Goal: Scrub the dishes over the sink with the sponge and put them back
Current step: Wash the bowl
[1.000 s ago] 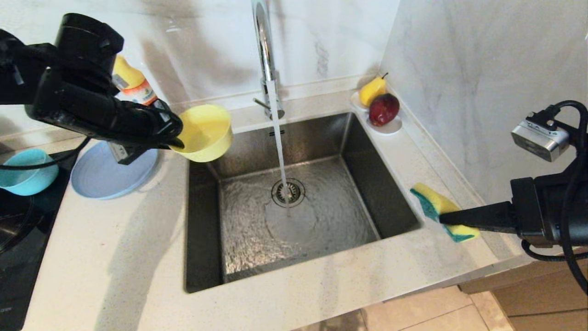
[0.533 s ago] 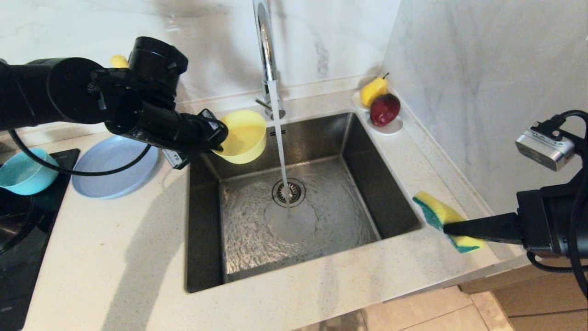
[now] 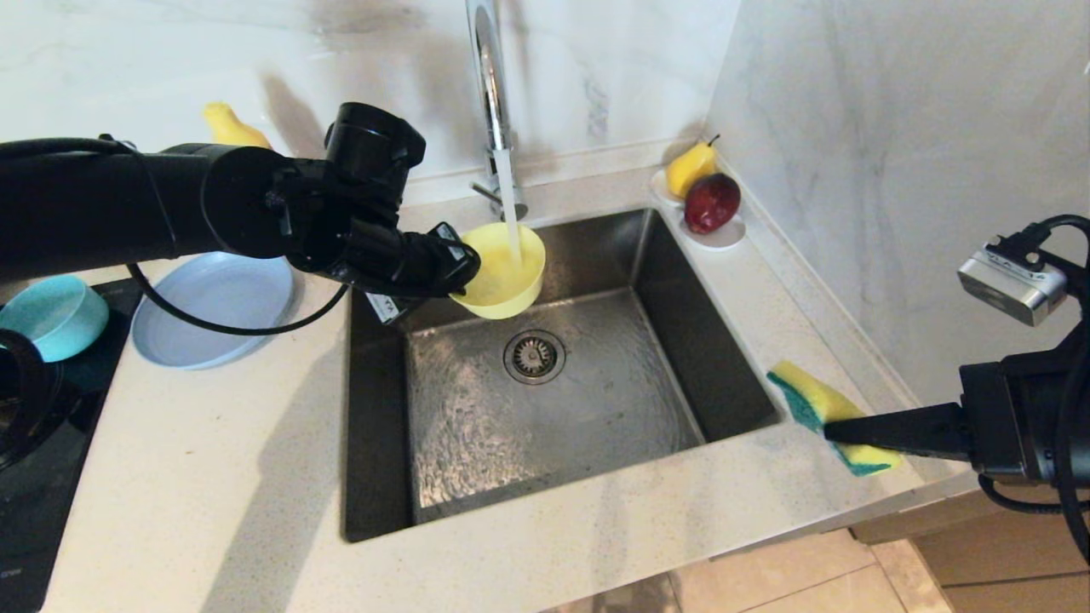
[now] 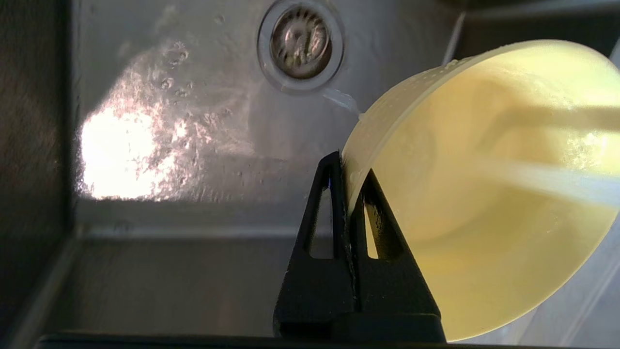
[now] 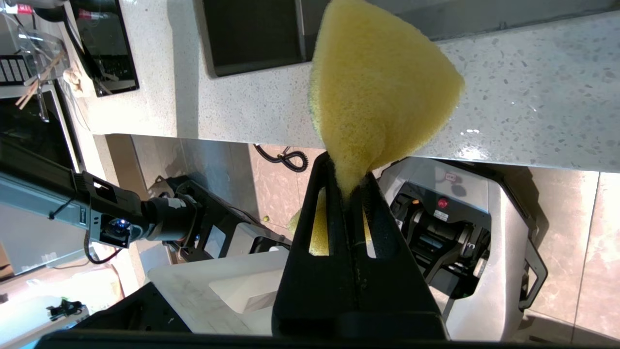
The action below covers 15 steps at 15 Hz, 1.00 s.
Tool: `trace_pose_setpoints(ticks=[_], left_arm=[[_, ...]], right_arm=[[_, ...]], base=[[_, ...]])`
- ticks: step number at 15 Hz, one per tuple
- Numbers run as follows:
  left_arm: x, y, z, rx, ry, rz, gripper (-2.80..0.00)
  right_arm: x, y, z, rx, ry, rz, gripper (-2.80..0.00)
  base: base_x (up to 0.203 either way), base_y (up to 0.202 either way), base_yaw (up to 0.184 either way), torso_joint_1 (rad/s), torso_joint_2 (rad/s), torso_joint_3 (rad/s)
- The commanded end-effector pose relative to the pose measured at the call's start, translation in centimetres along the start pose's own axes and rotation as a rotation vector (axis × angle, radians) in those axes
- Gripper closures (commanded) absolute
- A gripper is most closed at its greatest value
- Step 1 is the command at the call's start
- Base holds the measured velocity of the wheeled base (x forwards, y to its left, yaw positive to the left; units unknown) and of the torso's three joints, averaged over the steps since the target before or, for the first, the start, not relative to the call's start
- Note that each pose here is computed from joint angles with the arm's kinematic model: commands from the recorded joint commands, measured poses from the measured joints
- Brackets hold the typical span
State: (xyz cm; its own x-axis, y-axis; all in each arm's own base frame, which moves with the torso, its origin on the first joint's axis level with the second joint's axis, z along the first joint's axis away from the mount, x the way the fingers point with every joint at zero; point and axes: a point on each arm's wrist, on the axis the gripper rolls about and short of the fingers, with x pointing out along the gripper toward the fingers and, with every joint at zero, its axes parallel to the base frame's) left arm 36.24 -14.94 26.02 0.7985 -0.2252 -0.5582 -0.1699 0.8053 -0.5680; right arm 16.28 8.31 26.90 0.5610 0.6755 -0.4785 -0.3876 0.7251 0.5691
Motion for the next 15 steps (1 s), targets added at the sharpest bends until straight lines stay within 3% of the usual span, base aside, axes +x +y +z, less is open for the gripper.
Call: trace_pose_setpoints(ticks=[1, 11, 14, 15], left_arm=[[1.6, 0.2, -0.4, -0.003, -0.008, 0.022, 0.00], [1.1, 0.0, -1.0, 0.003, 0.015, 0.018, 0.00], [0.5, -0.2, -1.7, 0.026, 0.029, 0.012, 0.00], [0.3, 0.1, -2.1, 0.059, 0.039, 0.020, 0.00]], right_arm=[[0.2, -0.1, 0.0, 0.006, 0.009, -0.001, 0.00], [0.2, -0.3, -0.3, 0.015, 0.010, -0.006, 0.00], [0.1, -0.4, -0.3, 0.008, -0.011, 0.001, 0.00], [0.2, -0.5, -0.4, 0.009, -0.008, -0.001, 0.00]], base=[[0.000, 0.000, 0.000, 0.000, 0.00, 0.000], [0.000, 0.000, 0.000, 0.000, 0.00, 0.000], [0.000, 0.000, 0.000, 0.000, 0.00, 0.000], [0.000, 0.000, 0.000, 0.000, 0.00, 0.000]])
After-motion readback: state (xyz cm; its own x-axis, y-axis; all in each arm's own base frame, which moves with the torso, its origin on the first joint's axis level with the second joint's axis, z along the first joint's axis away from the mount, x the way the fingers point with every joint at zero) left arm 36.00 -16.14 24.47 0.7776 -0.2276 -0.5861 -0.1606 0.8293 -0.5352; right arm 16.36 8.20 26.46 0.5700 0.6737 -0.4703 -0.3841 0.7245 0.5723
